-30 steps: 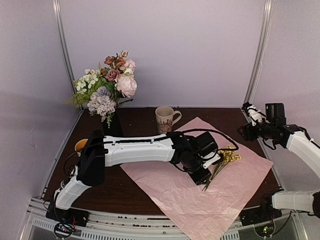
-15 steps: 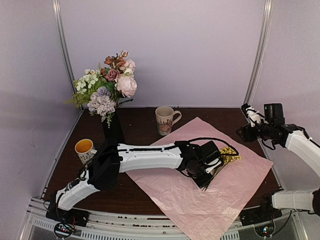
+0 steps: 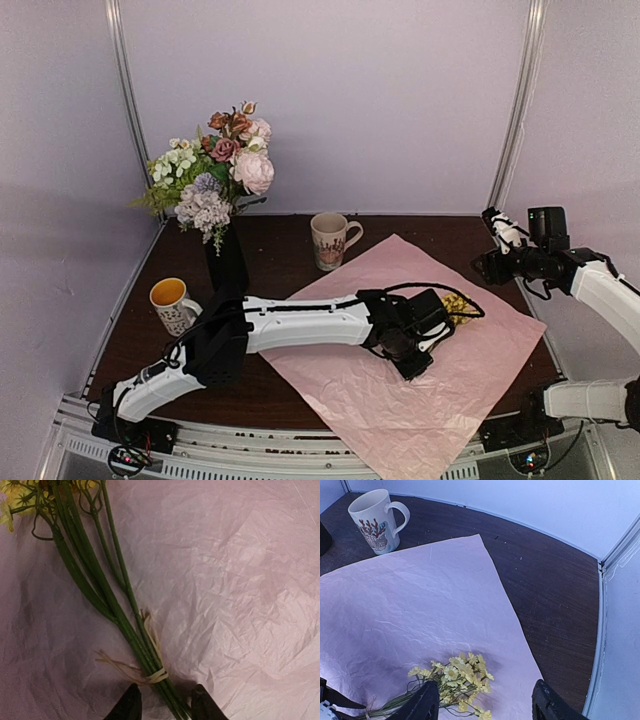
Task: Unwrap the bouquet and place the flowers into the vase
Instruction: Pick up the fake flower from the flattened wrapping paper.
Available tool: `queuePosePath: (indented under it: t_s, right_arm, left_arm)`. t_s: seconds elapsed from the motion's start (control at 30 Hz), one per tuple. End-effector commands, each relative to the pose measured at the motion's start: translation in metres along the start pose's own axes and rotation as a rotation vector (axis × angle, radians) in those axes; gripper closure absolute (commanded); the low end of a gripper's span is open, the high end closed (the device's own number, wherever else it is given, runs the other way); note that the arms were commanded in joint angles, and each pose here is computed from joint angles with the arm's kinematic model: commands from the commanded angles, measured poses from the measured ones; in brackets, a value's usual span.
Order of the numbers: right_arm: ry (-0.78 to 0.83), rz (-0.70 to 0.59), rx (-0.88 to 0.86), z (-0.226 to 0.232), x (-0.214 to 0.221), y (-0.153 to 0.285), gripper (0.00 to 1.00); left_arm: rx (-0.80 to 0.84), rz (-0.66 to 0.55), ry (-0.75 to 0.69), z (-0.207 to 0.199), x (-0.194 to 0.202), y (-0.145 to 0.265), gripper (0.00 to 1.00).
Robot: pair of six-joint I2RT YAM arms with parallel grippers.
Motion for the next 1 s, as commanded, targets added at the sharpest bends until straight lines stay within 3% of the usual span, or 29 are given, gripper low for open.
queuePosePath:
  t_s: [0.0,0.17,0.53,0.8,0.97]
  right_arm:
    - [-0.003,0.0,-0.002,-0.001,-0.002,0.0,0.36]
    - [-0.007,0.008,-0.001,-0.002,-0.001,-0.003,0.36]
    - [-0.004,0.006,0.003,-0.002,-0.001,-0.002,0.36]
    - [-0.009,-0.014,-0.004,0.001,-0.009,0.005,0.37]
    - [0.03,-0.094,-0.088,0.022,-0.045,0.047,0.37]
  left_arm:
    - [-0.103,0.063,-0.041,0.015,0.015,-0.013,0.63]
    - [-0.214,0.151,-0.081,0.032,0.035,-0.008,0.7]
    - [-0.124,0.161,-0.053,0.026,0.044,-0.003,0.97]
    - [-0.153,0.101,0.025,0.05,0.027,0.029,1.0]
    - [-0.124,-0.077,0.183,0.086,0.008,0.08,1.0]
Point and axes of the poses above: each gripper's point midway between its finger pads, its own y axis back along the fingers, its own z axis along the line the jaws close on, x = y × z, the point moved 2 cm from there along y, back along the fingers, and after that the axes turned 15 degrees about -y, right-handed, at the moved point
